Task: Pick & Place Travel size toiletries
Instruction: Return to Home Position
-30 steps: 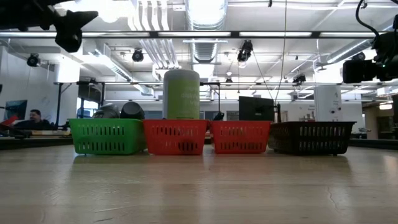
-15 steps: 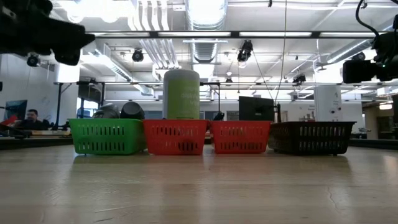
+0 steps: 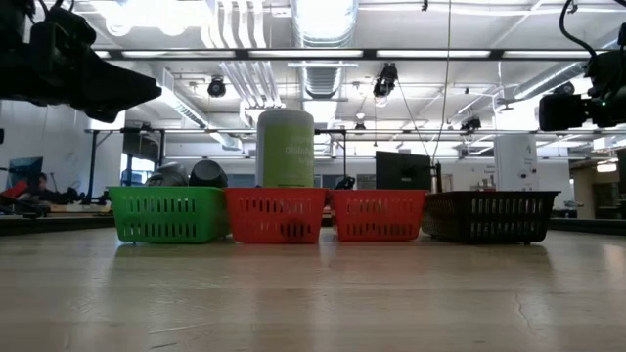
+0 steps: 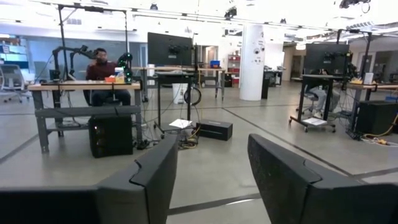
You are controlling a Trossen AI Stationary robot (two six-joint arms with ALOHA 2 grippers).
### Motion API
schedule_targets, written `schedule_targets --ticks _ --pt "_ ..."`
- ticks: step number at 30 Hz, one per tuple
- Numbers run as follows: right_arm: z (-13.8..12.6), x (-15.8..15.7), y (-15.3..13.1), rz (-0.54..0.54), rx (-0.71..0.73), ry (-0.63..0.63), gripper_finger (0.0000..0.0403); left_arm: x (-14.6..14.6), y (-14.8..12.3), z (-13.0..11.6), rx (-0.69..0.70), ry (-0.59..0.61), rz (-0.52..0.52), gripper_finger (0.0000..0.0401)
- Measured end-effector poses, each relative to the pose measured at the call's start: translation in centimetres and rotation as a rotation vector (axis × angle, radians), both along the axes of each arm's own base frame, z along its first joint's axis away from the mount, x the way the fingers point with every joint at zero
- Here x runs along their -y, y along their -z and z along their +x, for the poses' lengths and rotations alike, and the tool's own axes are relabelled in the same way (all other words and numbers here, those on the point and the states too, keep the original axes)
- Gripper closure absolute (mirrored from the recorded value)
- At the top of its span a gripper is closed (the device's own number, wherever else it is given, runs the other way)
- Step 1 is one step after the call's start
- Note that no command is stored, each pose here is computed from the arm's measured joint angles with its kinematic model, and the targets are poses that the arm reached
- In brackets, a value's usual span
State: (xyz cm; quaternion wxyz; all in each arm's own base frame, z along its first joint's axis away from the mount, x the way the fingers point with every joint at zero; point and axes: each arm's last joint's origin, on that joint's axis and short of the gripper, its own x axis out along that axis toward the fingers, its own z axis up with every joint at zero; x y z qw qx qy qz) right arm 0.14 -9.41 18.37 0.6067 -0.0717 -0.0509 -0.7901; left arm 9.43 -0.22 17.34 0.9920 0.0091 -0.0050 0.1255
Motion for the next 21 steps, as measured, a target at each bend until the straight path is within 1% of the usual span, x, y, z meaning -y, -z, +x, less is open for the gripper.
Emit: schedule_targets --ticks 9,21 --pt "0.00 0.00 0.00 0.000 0.000 0.000 0.0203 0.00 0.02 0.02 -0.001 -0.003 0.000 0.0245" --pt "0.00 0.00 0.01 0.000 0.000 0.000 0.0234 0.00 0.04 0.02 -0.001 -0.003 0.000 0.0245"
